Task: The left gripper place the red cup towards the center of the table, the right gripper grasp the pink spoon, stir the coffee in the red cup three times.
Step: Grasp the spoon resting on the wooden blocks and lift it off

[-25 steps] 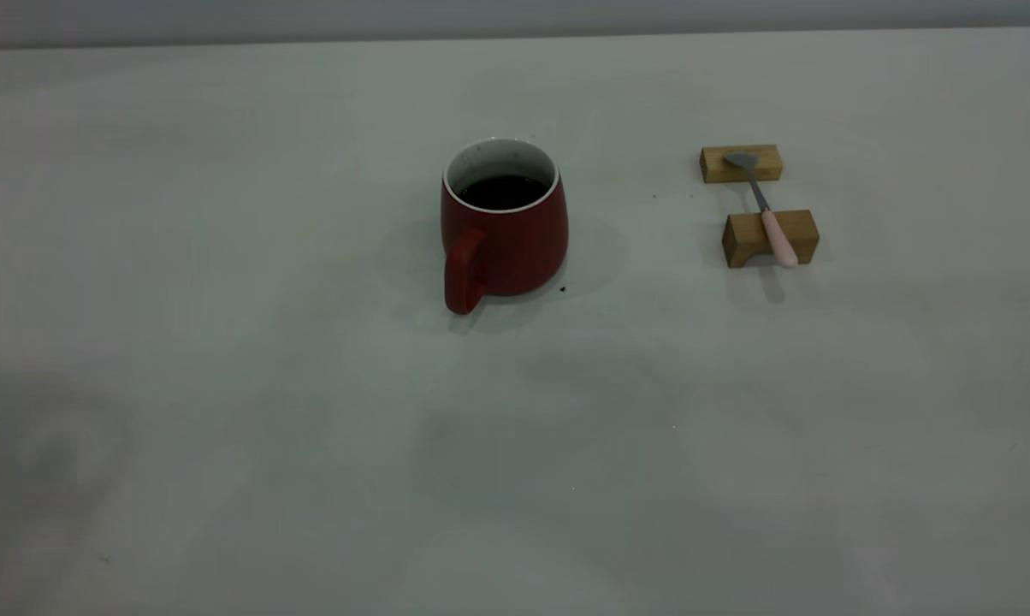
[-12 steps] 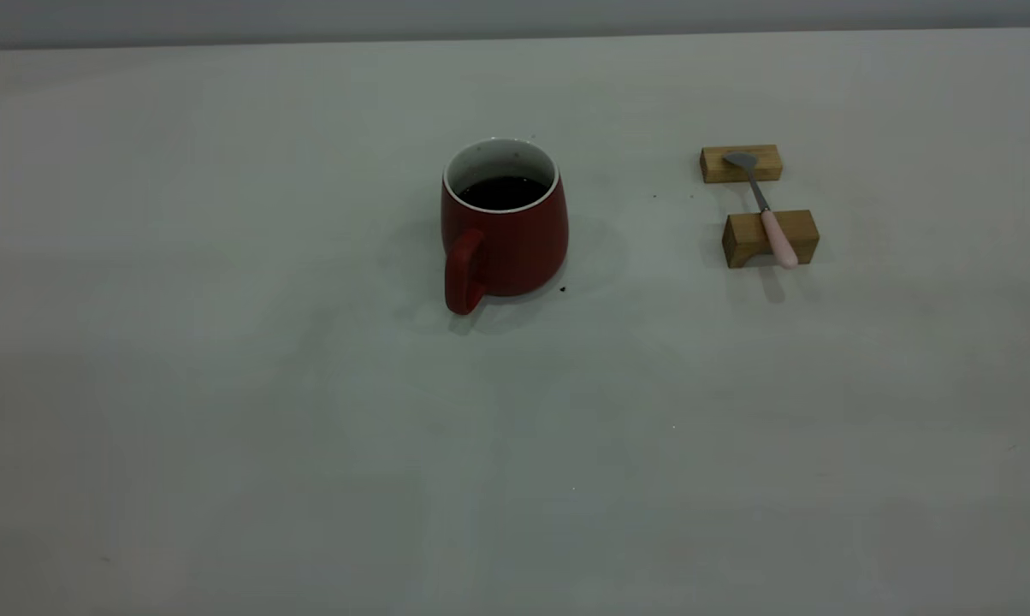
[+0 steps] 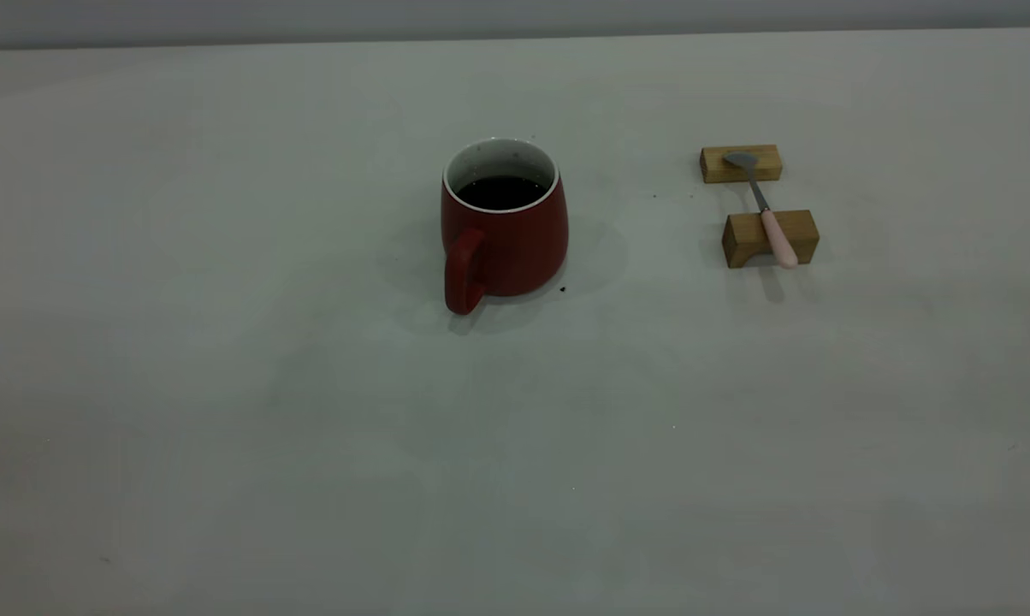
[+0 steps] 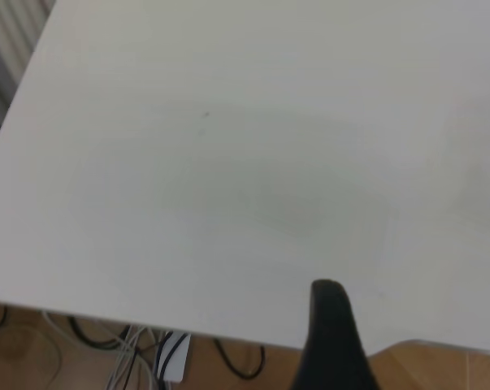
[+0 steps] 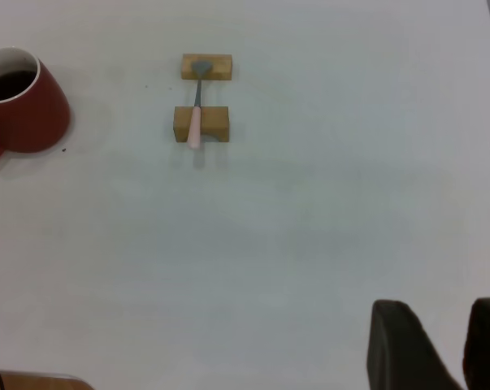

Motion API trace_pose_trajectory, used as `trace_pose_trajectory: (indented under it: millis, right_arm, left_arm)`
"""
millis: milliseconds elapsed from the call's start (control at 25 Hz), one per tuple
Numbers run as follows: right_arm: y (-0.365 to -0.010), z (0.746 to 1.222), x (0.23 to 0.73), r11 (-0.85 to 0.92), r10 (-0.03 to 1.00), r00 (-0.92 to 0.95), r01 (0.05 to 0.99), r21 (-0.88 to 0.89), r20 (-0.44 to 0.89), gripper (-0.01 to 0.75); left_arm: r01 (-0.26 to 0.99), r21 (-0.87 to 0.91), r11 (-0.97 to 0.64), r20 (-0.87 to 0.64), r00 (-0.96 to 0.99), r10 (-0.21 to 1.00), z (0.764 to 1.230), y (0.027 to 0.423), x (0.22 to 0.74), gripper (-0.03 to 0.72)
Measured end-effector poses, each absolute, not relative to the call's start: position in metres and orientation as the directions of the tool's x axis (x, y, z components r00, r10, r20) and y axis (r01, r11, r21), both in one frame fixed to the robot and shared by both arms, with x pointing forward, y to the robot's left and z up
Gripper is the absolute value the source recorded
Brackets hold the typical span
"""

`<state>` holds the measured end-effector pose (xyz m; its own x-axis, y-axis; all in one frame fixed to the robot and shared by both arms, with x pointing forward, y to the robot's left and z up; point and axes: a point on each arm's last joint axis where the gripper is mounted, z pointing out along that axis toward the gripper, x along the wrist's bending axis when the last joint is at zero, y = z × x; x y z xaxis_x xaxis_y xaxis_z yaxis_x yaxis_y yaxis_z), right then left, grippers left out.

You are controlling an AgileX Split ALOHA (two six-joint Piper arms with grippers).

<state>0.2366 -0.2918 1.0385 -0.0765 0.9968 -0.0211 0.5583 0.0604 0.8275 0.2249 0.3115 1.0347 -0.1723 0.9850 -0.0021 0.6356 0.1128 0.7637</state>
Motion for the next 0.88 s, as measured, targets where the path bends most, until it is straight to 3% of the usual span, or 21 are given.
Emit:
trace_pose_trajectory:
  millis: [880]
  right_arm:
    - [-0.2918,1.0385,0.2366,0.06,0.997,-0.077,0.558,0.827,-0.021,0.238]
  left_arm:
    - [0.615,0.781,0.103,-0.005,-0.16,0.987,1.0334,0.3116,0.2211,0.594]
